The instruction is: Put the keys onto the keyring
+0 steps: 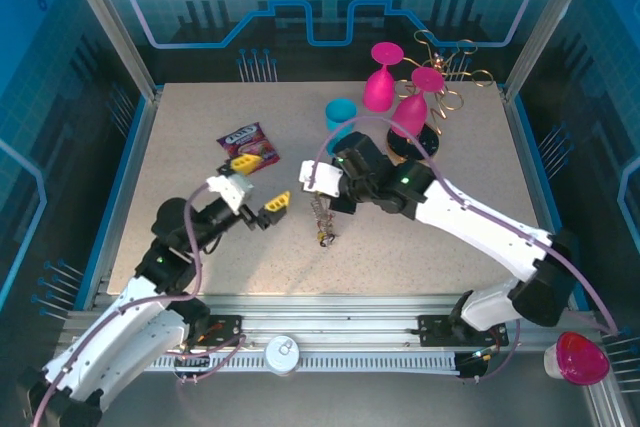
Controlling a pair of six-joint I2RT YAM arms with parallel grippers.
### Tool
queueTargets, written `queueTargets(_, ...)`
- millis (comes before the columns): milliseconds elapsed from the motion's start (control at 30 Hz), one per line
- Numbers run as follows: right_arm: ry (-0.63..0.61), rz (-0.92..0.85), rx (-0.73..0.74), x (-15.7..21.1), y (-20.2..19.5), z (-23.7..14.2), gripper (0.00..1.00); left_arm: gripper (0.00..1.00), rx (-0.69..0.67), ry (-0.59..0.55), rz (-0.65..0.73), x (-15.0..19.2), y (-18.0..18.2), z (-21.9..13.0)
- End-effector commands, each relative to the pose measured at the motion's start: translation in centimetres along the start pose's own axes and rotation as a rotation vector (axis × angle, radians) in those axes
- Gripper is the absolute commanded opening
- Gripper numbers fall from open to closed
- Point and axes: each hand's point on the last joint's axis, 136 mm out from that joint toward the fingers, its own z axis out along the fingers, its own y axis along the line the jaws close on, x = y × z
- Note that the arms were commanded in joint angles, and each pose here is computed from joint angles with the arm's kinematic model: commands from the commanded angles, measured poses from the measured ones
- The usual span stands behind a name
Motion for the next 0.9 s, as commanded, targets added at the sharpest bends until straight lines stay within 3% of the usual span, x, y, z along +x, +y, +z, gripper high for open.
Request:
queueTargets(0, -0.17, 0.017, 0.007, -6.2, -0.5, 0.8, 0.0, 0.91, -0.468, 0.049, -0.191, 2.5, 8.0, -2.9)
queueTargets(200, -0.304, 0.058, -0.007, -11.7, -1.3, 4.1, 0.0, 0.91, -0.672, 0.06, -0.296, 3.7, 11.3, -5.3)
queueTargets(333, -0.299, 0.09, -0.002, -11.6, -1.9, 6.1, 0.0, 0.92, -0.734, 0.035, -0.327, 3.6, 12.1, -6.0)
queueTargets(633, -0.072, 0.211, -0.027, -0.9, 0.5, 11.2, 0.0, 0.92, -0.775, 0.059, -0.342, 6.0, 12.4, -6.4)
queueTargets(867, 0.135, 0.189, 0.044, 8.4, 0.9, 9.7, 0.0, 0.92, -0.789, 0.139, -0.329, 8.8, 12.4, -6.2)
